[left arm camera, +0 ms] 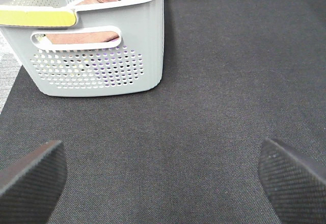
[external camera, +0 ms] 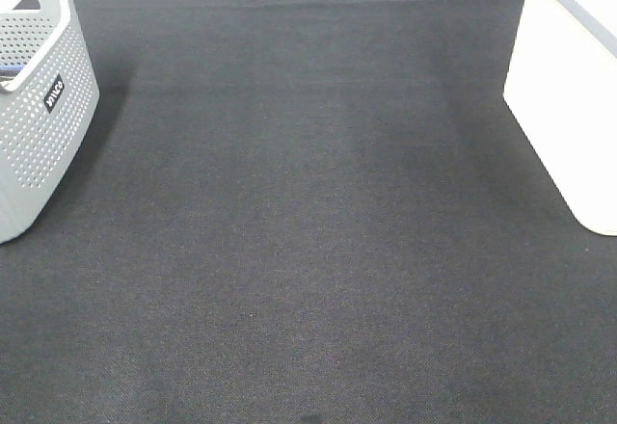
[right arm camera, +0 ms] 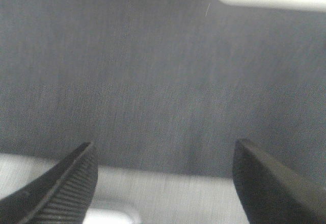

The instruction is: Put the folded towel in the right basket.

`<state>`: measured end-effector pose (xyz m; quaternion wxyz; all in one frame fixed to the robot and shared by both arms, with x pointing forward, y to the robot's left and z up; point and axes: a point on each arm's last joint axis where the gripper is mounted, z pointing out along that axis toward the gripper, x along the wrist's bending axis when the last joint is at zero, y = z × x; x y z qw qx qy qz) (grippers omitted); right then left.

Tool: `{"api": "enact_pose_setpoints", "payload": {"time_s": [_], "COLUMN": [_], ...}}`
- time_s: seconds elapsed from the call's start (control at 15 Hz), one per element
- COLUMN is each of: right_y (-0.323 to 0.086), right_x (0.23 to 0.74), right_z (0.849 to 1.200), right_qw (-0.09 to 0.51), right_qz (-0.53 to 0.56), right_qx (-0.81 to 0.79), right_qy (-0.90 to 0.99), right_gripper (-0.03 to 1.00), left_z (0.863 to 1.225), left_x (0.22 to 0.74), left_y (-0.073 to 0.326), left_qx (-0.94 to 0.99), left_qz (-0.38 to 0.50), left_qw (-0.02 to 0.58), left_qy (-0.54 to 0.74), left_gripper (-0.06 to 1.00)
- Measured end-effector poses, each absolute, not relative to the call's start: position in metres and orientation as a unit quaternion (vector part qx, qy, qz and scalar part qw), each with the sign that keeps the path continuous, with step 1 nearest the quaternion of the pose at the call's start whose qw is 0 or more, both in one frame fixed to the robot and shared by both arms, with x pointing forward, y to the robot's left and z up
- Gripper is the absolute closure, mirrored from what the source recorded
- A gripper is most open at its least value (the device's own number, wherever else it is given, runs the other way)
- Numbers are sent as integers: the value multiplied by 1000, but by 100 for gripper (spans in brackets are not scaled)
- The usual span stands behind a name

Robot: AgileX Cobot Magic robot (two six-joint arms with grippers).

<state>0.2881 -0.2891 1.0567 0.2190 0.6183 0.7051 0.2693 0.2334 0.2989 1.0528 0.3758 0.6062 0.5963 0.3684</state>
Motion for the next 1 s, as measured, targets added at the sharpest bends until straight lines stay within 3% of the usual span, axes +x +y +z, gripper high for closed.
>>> {"api": "enact_pose_setpoints", "payload": {"time_s": [0.47, 1.0], "right_y": [-293, -293], "right_x": [236, 232], "right_z": [1054, 1053], "right_qw": [343, 352], "right_qz": [380, 388], "right_qx": [560, 555], "right_qy": [652, 646], "right_gripper": [27, 27], "left_z": [1053, 1053], "left_x": [233, 233], "left_y": [299, 299], "left_qx": [606, 606], "left_qz": [368, 368], "left_qw": [376, 376], "left_qy": [596, 596], "left_gripper": [-3, -3]}}
